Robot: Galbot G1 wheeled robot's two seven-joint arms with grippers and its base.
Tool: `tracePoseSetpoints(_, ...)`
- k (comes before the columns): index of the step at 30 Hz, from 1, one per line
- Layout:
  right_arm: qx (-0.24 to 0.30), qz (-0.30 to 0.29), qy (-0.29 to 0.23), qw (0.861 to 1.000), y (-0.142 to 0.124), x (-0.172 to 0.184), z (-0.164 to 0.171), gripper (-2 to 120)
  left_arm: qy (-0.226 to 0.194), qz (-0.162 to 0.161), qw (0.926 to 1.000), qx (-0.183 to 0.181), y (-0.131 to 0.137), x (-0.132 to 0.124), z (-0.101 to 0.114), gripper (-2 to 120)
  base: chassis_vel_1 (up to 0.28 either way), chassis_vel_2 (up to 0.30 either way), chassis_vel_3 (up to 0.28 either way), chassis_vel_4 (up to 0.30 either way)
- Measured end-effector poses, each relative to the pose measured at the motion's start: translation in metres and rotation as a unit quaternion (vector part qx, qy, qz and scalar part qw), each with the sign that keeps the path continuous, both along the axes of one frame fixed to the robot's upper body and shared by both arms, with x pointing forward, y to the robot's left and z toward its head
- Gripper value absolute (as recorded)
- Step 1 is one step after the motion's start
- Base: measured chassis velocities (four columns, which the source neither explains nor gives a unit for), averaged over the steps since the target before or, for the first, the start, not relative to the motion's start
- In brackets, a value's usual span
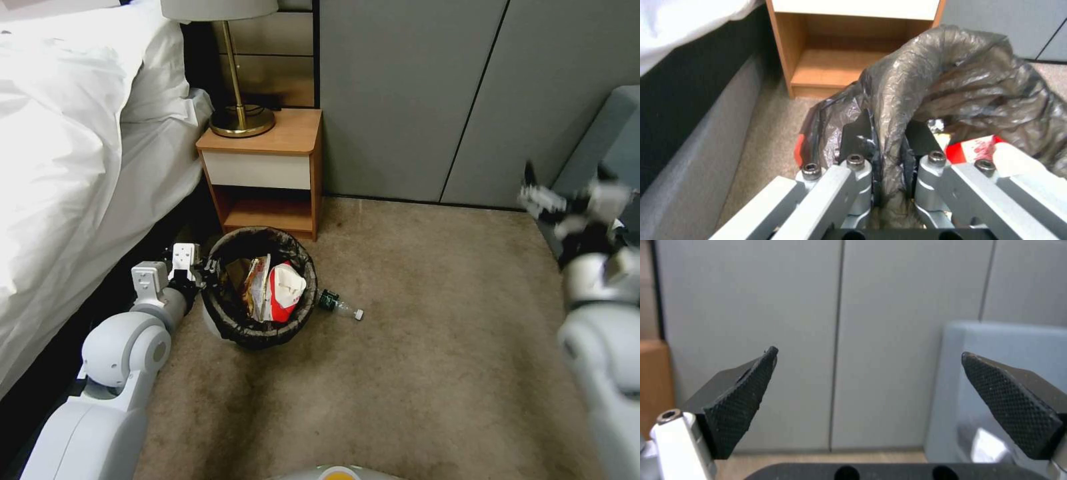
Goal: Pick up the trash bin, then pick up the garbage from the floor and place it into the trash bin.
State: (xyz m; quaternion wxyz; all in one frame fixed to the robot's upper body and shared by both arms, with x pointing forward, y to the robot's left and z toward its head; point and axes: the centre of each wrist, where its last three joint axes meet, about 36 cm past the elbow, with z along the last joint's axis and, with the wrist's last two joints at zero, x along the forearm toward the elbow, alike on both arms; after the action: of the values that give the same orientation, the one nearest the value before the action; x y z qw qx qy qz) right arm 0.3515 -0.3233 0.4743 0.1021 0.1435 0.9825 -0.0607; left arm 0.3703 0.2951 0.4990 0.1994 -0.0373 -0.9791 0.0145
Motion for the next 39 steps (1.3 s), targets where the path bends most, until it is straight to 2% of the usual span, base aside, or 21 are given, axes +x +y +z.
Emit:
tracePoseSetpoints(4,0.012,-0.014,0.022,1.000,0.005,-0.001,-0.031,100,0.004,0.001,1.0000,-0.001,0.000,-0.002,-0.002,5,0.000,0.000,0.000,0.000)
tracePoseSetpoints(9,0.019,-0.010,0.038,0.999,0.009,0.004,-0.045,100,0.000,0.000,1.0000,-0.001,-0.001,-0.004,0.000,5,0.000,0.000,0.000,0.000)
tracePoseSetpoints(39,0.037,-0.004,0.049,0.998,0.013,0.024,-0.050,100,0.002,-0.004,1.0000,-0.006,-0.006,-0.006,-0.001,5,-0.008,0.008,0.009,-0.006)
